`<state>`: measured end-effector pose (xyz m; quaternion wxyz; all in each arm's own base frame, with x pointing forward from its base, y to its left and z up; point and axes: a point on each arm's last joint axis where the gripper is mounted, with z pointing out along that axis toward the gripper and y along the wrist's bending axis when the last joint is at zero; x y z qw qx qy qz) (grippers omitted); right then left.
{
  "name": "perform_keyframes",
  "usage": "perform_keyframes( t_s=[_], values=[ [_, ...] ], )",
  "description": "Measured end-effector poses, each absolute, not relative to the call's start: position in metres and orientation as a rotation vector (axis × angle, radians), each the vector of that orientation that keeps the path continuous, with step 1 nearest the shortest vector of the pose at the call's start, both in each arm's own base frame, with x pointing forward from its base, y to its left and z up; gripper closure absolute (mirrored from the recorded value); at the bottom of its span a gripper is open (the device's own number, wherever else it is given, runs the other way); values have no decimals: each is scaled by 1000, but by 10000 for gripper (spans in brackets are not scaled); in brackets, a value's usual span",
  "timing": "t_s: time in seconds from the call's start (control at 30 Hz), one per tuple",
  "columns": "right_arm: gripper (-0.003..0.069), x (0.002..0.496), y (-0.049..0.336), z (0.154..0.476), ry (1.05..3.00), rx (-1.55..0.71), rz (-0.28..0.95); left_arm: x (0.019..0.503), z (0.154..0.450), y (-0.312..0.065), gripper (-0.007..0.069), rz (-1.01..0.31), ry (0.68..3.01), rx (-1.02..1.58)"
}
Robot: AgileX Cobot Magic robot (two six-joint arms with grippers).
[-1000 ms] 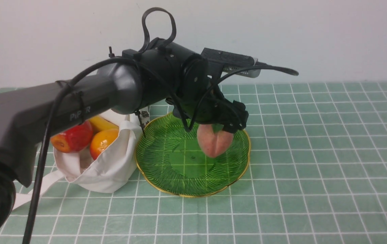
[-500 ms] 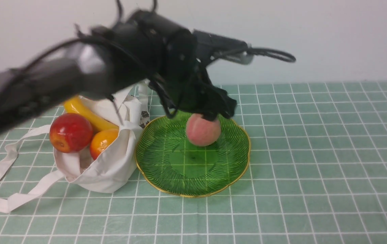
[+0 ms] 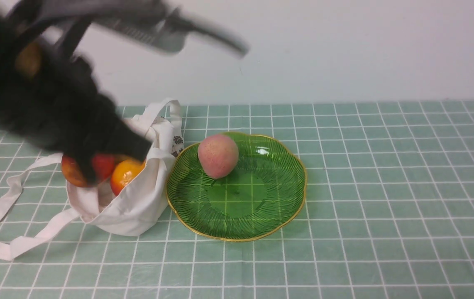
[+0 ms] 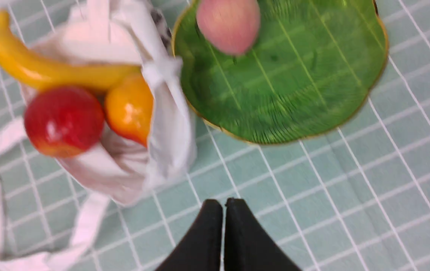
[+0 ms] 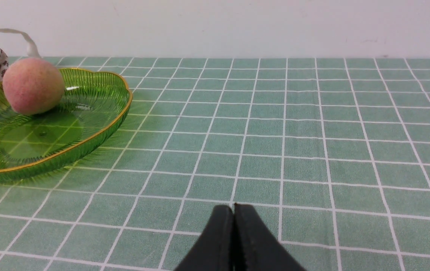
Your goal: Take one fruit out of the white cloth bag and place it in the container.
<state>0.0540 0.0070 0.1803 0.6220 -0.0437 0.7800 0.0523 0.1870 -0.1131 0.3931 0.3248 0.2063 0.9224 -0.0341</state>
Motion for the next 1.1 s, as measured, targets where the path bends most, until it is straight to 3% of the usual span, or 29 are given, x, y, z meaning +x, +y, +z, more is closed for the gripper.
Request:
perform_keyframes(
  t_s=[0.13,0.27,0.5,0.87,1.1],
  values=[
    [674,54,7,180,1792,-100,120,154,350,-100,633,-289,2259,503],
    [674,54,7,180,1792,-100,120,134,320,-91,633,-403,2116,469],
    [674,54,7,180,1792,-100,120,114,272,-77,633,-406,2105,484],
    [674,54,7,180,1792,-100,120,110,254,-72,633,-340,2189,520],
    [674,54,7,180,1792,-100,120,109,257,-61,633,-352,2080,423]
  ],
)
